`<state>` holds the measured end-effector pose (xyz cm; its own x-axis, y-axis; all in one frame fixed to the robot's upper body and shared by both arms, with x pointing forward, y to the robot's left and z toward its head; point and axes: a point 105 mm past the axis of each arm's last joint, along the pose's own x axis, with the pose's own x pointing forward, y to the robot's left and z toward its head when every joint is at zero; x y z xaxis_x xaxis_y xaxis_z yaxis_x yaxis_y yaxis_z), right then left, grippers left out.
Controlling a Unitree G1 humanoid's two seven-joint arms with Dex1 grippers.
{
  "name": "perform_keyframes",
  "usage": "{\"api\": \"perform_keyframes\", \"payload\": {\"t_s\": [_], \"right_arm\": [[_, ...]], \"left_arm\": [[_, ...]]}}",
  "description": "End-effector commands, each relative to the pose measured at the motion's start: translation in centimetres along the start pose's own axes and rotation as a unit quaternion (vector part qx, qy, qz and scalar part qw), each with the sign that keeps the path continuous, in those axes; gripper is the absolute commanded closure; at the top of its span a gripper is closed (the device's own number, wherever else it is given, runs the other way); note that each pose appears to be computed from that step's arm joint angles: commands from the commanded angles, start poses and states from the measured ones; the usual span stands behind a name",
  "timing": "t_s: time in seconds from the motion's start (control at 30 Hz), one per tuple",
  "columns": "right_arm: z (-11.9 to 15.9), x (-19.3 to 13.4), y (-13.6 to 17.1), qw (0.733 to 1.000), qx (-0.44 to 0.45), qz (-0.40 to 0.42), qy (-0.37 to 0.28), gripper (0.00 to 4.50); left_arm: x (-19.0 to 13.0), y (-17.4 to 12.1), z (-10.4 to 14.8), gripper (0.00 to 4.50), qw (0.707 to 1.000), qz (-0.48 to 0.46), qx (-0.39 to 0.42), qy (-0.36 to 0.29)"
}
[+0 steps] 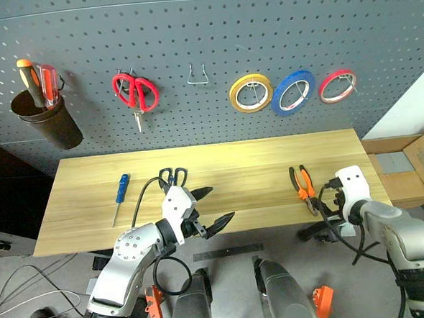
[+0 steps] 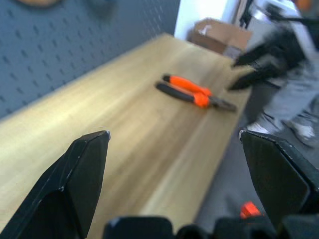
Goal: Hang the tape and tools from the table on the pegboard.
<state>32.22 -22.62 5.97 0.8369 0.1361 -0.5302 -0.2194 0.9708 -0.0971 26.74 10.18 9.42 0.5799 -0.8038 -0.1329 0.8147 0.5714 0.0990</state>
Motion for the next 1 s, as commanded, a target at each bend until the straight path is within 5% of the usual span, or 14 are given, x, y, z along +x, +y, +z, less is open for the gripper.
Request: {"api": "perform_keyframes", "payload": {"t_s": [0.03,0.77,1.0], "right_arm": [[1.4,0.7,0.6,1.000,-0.001,0.021,-0.010,0.02],[-0.3,5.8,0.6,0.996,0.013,0.004,0.094,0.02],[-0.1,4.9,1.0,0.994,-0.004,0.016,0.104,2.02]], "left_arm": [[-0.3,-1.1,0.9,0.00,1.000,-0.014,0.013,-0.010],[-0.4,-0.6,1.3,0.00,1.000,0.003,0.009,-0.010],[-0.8,0.2,1.4,0.00,1.000,0.019,0.012,-0.009]]}}
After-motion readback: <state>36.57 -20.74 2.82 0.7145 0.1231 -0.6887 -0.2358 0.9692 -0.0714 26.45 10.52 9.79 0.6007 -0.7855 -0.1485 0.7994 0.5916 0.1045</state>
